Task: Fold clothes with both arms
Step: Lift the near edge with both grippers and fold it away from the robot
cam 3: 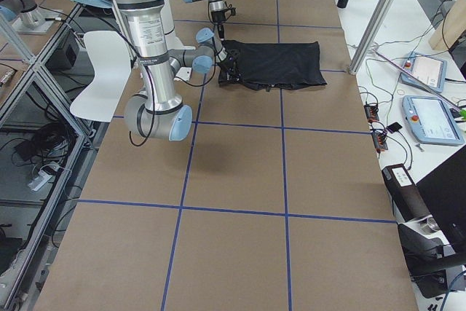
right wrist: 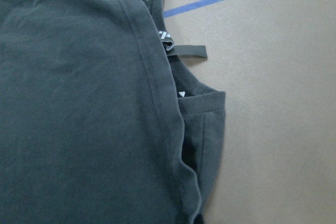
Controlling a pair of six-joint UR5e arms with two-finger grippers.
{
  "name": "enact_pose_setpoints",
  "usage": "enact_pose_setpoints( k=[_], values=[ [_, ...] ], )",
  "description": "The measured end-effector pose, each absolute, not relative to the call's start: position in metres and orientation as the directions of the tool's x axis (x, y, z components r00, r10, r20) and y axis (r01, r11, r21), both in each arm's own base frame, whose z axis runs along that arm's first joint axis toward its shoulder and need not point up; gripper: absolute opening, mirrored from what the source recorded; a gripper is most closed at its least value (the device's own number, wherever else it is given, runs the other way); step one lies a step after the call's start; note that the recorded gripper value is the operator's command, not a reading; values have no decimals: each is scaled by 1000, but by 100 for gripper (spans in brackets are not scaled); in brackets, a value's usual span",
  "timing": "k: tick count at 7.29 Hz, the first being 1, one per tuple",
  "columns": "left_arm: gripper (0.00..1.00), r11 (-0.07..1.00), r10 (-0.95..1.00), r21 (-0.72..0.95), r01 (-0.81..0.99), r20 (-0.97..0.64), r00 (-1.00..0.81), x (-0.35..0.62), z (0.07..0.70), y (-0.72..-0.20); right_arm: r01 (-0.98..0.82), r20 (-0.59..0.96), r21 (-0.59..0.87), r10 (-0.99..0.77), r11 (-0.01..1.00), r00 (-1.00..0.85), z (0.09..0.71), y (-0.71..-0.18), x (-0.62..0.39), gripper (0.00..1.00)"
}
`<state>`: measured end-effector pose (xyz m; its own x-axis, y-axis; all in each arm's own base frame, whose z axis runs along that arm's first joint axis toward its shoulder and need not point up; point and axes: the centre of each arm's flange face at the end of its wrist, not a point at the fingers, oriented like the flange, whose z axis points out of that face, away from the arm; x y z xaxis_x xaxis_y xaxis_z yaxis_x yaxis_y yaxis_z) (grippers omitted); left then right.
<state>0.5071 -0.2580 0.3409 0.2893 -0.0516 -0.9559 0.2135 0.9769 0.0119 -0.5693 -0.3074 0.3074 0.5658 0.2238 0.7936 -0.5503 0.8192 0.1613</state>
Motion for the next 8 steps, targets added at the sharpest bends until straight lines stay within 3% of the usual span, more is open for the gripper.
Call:
enact_pose_setpoints(
  k=[4, 8],
  values=[
    [0, 977, -41, 13, 212, -967, 250, 495, 321, -255, -553, 808, 154, 218, 819, 548, 299, -304, -560, 0],
    [0, 980, -25, 13, 199, -982, 186, 454, 277, -240, -520, 851, 163, 146, 839, 504, 280, -237, -515, 0]
  ],
)
